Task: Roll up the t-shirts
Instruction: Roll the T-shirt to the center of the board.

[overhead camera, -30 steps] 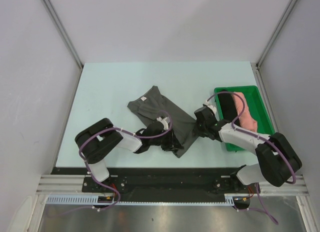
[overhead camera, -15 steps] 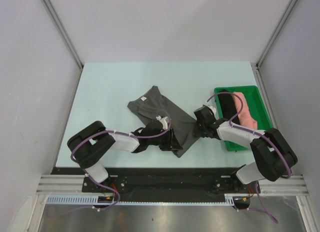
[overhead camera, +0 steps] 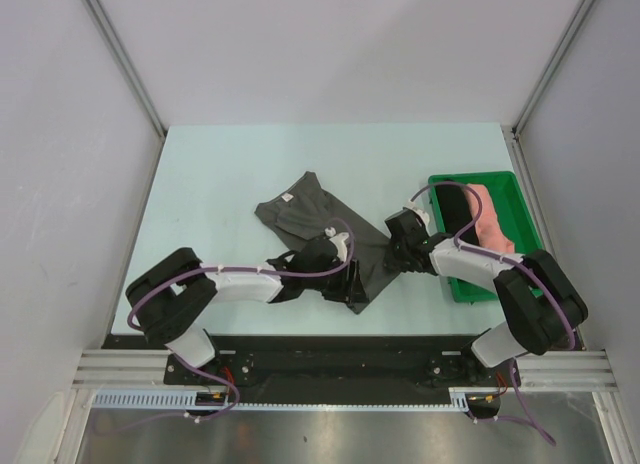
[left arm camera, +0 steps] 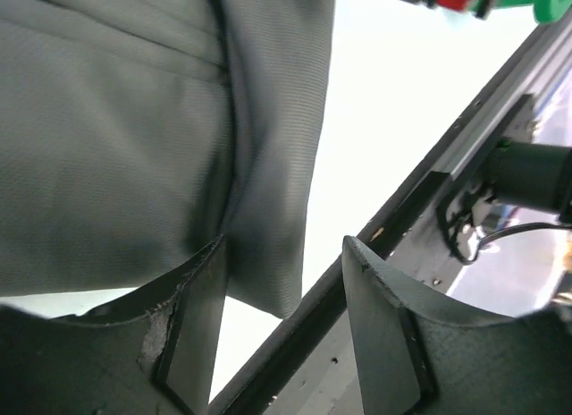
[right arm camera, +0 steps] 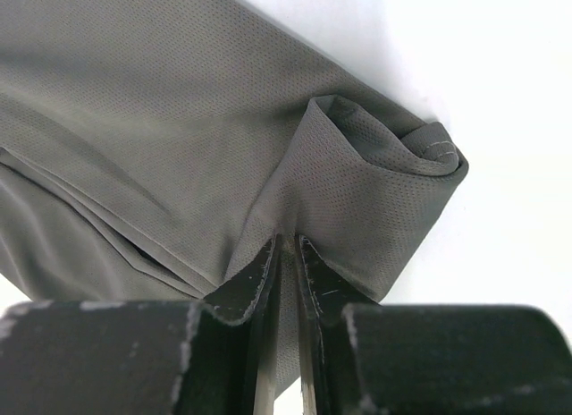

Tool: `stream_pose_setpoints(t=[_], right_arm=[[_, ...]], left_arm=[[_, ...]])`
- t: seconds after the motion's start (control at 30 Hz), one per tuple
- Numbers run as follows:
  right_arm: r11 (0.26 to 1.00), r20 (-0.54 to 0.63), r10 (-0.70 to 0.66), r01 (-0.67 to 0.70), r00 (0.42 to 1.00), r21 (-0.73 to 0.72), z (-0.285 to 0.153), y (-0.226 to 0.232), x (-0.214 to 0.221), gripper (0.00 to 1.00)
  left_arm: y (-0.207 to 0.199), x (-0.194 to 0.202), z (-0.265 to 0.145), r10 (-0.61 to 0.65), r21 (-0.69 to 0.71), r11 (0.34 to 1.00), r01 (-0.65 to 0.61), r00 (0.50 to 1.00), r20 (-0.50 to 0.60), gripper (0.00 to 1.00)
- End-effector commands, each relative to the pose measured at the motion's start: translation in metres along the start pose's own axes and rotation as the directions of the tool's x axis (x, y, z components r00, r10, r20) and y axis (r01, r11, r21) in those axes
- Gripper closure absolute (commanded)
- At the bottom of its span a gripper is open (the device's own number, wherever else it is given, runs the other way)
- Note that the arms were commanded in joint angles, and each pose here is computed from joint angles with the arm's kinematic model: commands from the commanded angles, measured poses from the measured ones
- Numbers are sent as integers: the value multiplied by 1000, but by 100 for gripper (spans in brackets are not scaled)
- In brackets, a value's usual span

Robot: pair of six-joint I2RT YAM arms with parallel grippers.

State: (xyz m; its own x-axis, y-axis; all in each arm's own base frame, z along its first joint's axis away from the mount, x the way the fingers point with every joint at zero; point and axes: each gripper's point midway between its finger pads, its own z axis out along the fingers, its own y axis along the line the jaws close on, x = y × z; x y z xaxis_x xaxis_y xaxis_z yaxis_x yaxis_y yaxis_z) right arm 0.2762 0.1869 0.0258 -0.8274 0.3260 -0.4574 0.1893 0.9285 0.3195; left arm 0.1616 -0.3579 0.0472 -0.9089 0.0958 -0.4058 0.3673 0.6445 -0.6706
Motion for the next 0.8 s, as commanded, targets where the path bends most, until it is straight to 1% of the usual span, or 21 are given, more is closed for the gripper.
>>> stream_pose_setpoints(t=[0.0, 0.03, 0.07, 0.3, 0.47, 0.5, 0.57, 0.6, 0.63, 0.7, 0.77], right_arm=[[1000, 21, 1, -1, 1000, -8, 2, 7, -11, 85], [1000, 21, 1, -1, 1000, -8, 2, 7, -11, 85], [1000, 19, 1, -1, 1000, -6, 2, 7, -11, 85], [1000, 11, 4, -5, 1000, 2, 5, 5, -10, 86], [1000, 4, 7, -7, 1000, 5, 7, 3, -9, 86], [1000, 3, 6, -6, 1000, 4, 7, 3, -9, 87], [1000, 5, 7, -7, 1000, 2, 7, 3, -10, 87], [1000, 3, 4, -4, 1000, 2, 7, 3, -10, 87], [1000, 6, 7, -7, 1000, -1, 6, 4, -11, 87], [1000, 5, 4, -4, 1000, -2, 6, 4, -11, 87], [1000, 6, 4, -4, 1000, -1, 7, 4, -12, 87]], left_arm=[[-11, -5, -5, 134, -47, 990, -134, 991, 1, 42], [-10, -9, -4, 147, -75, 987, -145, 989, 12, 42], [-6, -5, -5, 162, -99, 982, -162, 987, -7, 42], [-4, 6, -1, 233, -170, 955, -242, 970, -68, 44], [-3, 14, 3, 216, -150, 962, -228, 972, -91, 54], [-1, 18, 4, 206, -143, 965, -219, 974, -98, 58], [-7, 17, 6, 179, -107, 977, -186, 981, -75, 62], [-4, 20, 5, 161, -88, 982, -168, 984, -80, 69], [-8, 17, 7, 138, -61, 988, -142, 989, -61, 72], [-2, 20, 5, 104, -51, 993, -107, 993, -58, 80], [-2, 16, 5, 80, -35, 996, -81, 996, -38, 82]])
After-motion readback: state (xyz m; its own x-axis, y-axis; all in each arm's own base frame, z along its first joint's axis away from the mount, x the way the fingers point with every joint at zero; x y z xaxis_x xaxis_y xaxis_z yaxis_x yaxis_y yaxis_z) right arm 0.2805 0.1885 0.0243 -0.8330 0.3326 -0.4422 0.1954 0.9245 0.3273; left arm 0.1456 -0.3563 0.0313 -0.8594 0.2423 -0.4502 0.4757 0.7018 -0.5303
